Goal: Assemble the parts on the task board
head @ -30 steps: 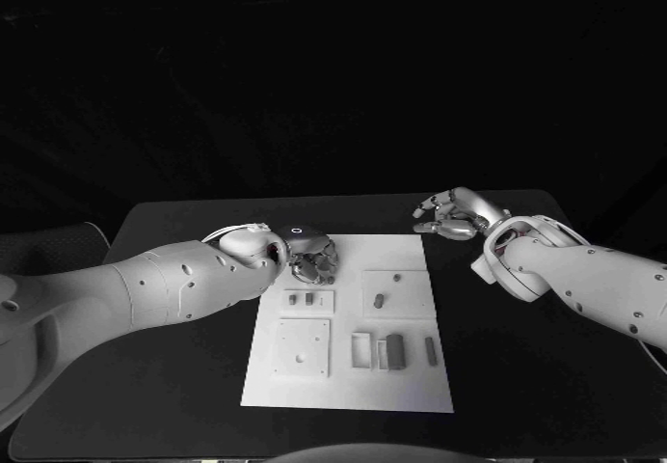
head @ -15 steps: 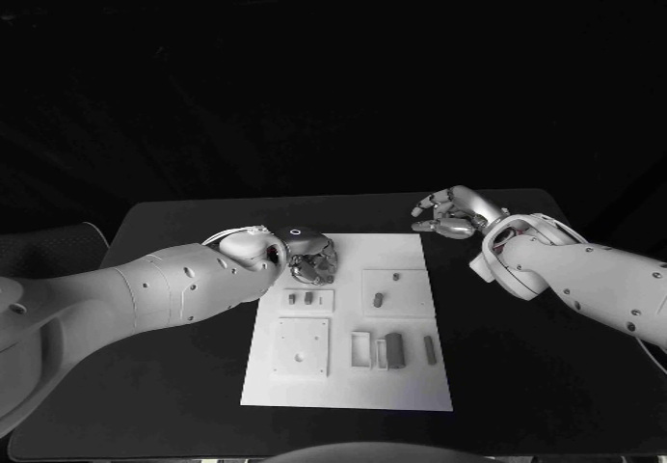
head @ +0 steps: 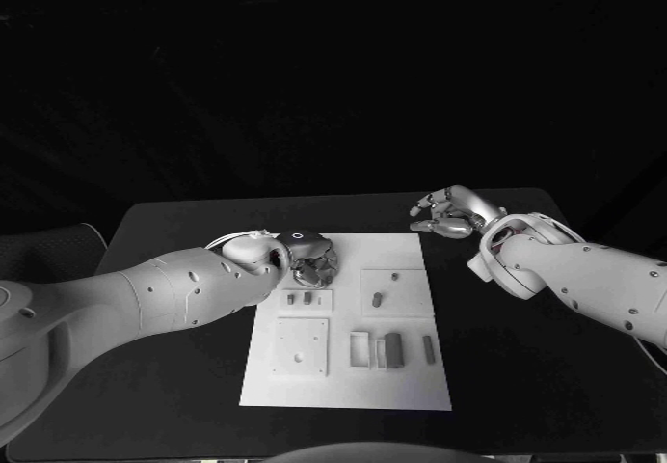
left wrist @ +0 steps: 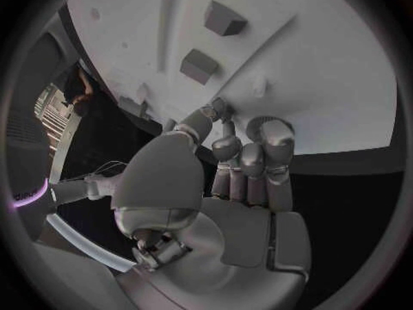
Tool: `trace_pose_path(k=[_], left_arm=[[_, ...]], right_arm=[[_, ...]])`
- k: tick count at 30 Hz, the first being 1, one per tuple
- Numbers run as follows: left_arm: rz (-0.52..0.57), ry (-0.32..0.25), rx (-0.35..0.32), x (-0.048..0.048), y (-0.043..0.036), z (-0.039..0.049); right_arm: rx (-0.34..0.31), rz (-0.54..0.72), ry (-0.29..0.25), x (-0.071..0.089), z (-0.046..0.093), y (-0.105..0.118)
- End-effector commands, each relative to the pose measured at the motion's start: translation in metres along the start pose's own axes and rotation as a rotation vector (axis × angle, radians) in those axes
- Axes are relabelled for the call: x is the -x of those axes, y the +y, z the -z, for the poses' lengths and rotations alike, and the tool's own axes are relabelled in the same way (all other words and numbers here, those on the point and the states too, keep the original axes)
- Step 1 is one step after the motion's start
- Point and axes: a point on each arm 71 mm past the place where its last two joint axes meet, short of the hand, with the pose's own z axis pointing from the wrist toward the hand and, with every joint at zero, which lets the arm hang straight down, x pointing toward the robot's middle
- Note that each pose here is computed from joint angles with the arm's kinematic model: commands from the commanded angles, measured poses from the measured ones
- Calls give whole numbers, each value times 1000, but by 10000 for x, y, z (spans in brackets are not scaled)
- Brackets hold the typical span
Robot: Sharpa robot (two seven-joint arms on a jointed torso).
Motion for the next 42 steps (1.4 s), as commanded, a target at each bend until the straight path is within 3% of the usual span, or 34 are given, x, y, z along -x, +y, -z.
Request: trace_pose_path(k=[1, 16, 42], left_arm=[[-5, -8, -9, 2, -23, -16], [-5, 0, 7, -24, 10, -23], [0, -3, 3, -49, -12, -37]], right_arm=[[11, 1, 1, -6, -3, 20], [12, 1, 1, -5, -4, 23], [15, 1, 4, -13, -7, 40]])
